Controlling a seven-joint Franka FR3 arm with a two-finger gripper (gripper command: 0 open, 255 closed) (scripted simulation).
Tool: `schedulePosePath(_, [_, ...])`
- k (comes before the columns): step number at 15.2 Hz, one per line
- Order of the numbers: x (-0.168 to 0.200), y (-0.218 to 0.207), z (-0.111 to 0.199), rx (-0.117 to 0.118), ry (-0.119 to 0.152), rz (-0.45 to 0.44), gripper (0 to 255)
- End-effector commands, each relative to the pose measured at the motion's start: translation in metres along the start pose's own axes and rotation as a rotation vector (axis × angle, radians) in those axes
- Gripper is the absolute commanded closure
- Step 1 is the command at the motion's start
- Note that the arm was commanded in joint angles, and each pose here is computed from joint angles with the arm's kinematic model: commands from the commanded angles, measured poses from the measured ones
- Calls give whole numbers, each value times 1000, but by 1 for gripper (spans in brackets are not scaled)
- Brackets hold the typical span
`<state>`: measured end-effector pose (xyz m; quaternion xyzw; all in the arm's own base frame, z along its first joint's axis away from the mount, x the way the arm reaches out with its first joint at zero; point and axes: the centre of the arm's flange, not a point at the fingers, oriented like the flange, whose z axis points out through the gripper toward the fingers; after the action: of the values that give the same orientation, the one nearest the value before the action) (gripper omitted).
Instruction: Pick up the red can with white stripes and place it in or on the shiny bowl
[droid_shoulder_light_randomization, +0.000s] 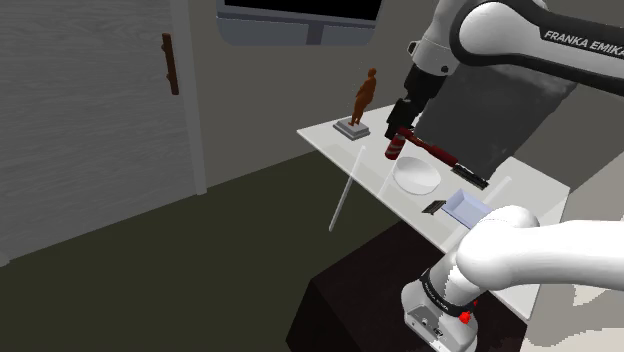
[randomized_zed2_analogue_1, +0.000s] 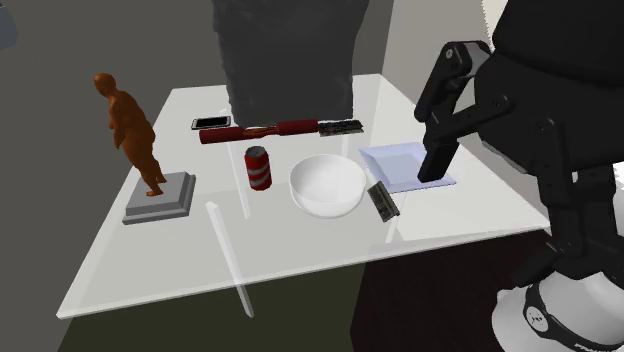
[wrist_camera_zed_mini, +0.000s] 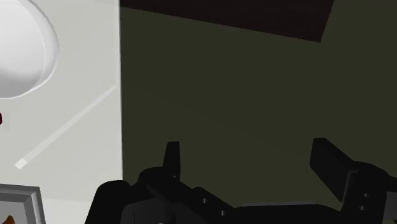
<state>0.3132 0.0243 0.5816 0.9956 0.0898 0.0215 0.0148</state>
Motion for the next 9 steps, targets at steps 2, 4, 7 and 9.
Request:
schedulePosePath(2, [2, 11, 6, 0, 2, 1, 0])
schedulePosePath(4, [7, 34, 19, -1, 6, 4, 0])
schedulePosePath(7, [14, 68, 37, -2, 13, 8, 0])
schedulePosePath(9, [18, 91, 49, -3, 17, 10, 0])
